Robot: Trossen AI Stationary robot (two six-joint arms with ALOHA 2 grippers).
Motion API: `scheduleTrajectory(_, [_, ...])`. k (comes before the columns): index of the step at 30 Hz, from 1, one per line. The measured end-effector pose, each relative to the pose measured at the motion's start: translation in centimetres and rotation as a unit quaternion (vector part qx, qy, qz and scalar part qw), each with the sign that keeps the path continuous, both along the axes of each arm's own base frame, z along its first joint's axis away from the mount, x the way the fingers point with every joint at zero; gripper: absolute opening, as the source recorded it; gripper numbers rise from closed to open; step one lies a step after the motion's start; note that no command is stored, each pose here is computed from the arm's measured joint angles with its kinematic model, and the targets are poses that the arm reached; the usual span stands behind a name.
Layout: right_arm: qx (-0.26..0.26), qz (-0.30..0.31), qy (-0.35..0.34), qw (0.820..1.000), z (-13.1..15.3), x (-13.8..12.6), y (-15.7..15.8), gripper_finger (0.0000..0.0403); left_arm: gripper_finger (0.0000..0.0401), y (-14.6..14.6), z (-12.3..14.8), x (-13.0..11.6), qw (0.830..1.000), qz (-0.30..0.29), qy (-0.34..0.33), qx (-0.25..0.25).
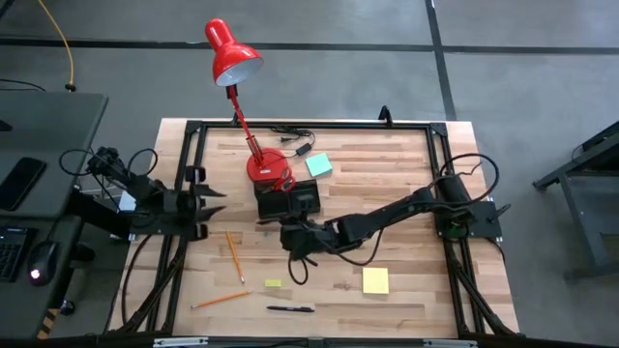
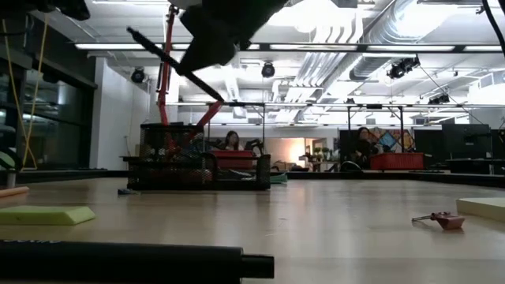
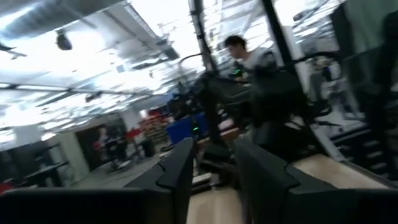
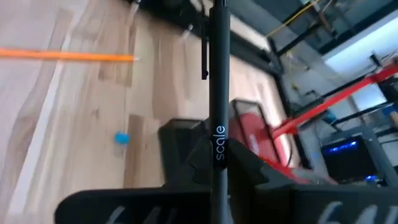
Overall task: Pick and place office supplies into organizer
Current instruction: Put the top black pen into the desk organizer
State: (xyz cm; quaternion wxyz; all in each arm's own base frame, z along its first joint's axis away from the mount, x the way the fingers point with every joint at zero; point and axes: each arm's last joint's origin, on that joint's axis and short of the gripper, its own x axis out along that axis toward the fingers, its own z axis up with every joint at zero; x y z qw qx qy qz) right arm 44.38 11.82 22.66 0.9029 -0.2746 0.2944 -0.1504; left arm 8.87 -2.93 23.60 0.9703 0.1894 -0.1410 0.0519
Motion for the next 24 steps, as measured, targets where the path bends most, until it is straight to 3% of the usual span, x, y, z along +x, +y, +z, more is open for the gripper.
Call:
scheduleTrajectory(5, [-0.043,-0.018,-0.025,0.999,1.7,-0.4,0.1,0.0000,0.0176,-0.1,-0.1,0.1,1.000,-0.006,0.005,0.006])
scheduleTrajectory(11, [-0.065,0.014,-0.066,0.996,3.7,-0.2,0.4,0.0000,0.0215,0.0,0.0,0.1,1.000,-0.001,0.001,0.002])
scheduleTrajectory(15, [-0.082,0.027,-0.088,0.992,4.4,0.0,0.5,0.0000,0.0222,-0.1,0.0,0.1,1.000,-0.007,-0.002,-0.001])
scheduleTrajectory(19, [-0.056,0.069,-0.114,0.990,4.8,0.7,-0.5,0.0000,0.0218,-0.2,-0.1,0.3,1.000,-0.016,0.005,-0.004])
scheduleTrajectory(24, [-0.055,0.065,-0.129,0.988,5.2,1.3,-2.5,0.0000,0.0208,-0.4,-0.3,0.5,1.000,-0.026,0.013,0.000])
